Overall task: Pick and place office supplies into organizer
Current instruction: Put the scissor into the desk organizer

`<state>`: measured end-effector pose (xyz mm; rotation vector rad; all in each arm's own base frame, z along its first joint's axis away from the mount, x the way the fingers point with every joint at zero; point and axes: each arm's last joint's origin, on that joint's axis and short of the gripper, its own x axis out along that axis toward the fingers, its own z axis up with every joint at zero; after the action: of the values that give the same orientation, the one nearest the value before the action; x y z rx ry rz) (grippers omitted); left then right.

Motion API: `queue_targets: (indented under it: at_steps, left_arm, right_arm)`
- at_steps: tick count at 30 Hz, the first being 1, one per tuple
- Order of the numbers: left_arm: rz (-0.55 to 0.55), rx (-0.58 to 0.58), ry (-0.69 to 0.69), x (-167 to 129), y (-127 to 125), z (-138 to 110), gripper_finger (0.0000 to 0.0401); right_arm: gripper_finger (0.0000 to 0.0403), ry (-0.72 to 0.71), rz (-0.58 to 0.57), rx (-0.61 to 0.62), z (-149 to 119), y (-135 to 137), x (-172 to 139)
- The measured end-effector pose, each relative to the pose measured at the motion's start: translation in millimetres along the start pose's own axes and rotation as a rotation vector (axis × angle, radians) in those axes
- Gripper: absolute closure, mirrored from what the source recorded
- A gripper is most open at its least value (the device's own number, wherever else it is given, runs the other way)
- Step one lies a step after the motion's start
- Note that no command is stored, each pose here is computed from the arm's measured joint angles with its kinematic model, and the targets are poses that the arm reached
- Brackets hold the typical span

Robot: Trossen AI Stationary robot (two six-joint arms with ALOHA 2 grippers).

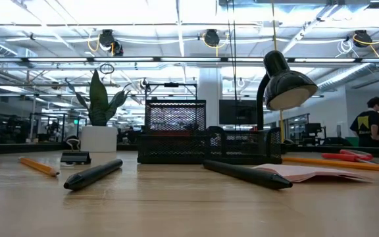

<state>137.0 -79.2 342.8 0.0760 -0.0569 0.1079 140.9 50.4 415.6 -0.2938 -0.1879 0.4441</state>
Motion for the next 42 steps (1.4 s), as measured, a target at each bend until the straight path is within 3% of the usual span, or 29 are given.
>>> queue_targets:
  at_steps: [4,9,19,26,35,42]
  left_arm:
    - [0.064,0.083,0.097,9,-13,32,0.0274]
    - [0.124,0.105,0.174,16,-26,49,0.0274]
    - [0.136,0.079,0.224,21,-35,44,0.0274]
    - [0.176,0.075,0.224,22,-33,43,0.0274]
    - [0.178,0.118,0.266,21,-32,38,0.0274]
    - [0.186,0.1,0.292,19,-31,33,0.0274]
  right_arm:
    - [0.0287,0.137,-0.023,0.057,18,2,10]
    - [0.0287,0.388,-0.107,0.148,23,10,16]
    - [0.0287,0.738,-0.224,0.571,-1,30,15]
    - [0.0287,1.028,-0.425,0.973,-25,45,14]
    - [0.0287,1.26,-0.728,1.113,-44,60,6]
    - [0.0287,1.335,-1.004,1.189,-81,71,-7]
